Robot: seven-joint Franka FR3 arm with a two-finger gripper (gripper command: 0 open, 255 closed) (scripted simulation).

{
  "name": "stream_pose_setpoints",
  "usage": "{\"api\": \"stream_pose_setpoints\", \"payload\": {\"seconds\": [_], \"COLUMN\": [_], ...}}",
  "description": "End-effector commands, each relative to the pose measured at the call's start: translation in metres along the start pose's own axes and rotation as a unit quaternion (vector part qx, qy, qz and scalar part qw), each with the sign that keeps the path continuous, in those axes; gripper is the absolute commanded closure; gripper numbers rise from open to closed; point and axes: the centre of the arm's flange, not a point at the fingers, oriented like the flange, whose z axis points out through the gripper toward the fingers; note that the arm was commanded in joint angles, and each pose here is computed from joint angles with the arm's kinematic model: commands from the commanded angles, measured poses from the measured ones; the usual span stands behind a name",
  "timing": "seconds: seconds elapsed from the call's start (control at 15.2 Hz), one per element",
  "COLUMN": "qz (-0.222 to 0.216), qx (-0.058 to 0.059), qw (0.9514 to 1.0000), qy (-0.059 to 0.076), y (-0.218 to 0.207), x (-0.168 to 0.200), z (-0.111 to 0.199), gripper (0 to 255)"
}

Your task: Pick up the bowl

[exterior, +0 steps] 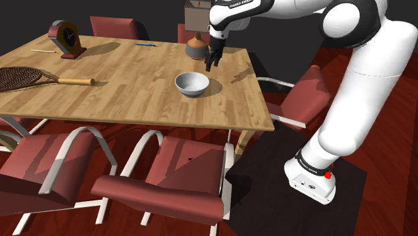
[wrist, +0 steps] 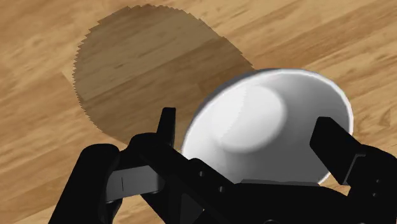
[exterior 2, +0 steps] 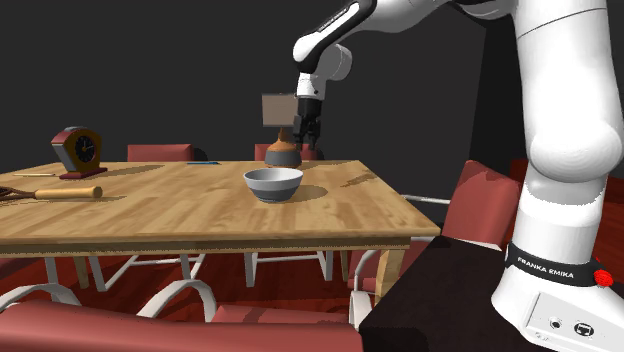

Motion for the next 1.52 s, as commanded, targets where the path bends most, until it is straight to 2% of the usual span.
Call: {"api": "stream_pose_setpoints", "payload": {"seconds": [0.0,0.26,0.73,0.92,0.99,1.45], "qz": [-0.006,-0.017,-0.017,-0.017,-0.017,-0.017], "qx": [0.001,0.003,0.003,0.003,0.003,0.003], "qw": [1.0000,0.9997,0.9997,0.9997,0.9997,0.9997], "qy": [0.006,0.017,0.017,0.017,0.017,0.017], "y": [0.011,0.031,0.035,0.036,0.036,0.035], "x": [0.024,0.067,0.065,0.065,0.065,0.065], "z": [0.011,0.026,0.063,0.066,0.066,0.066], "gripper": [0,0,0,0,255,255]}}
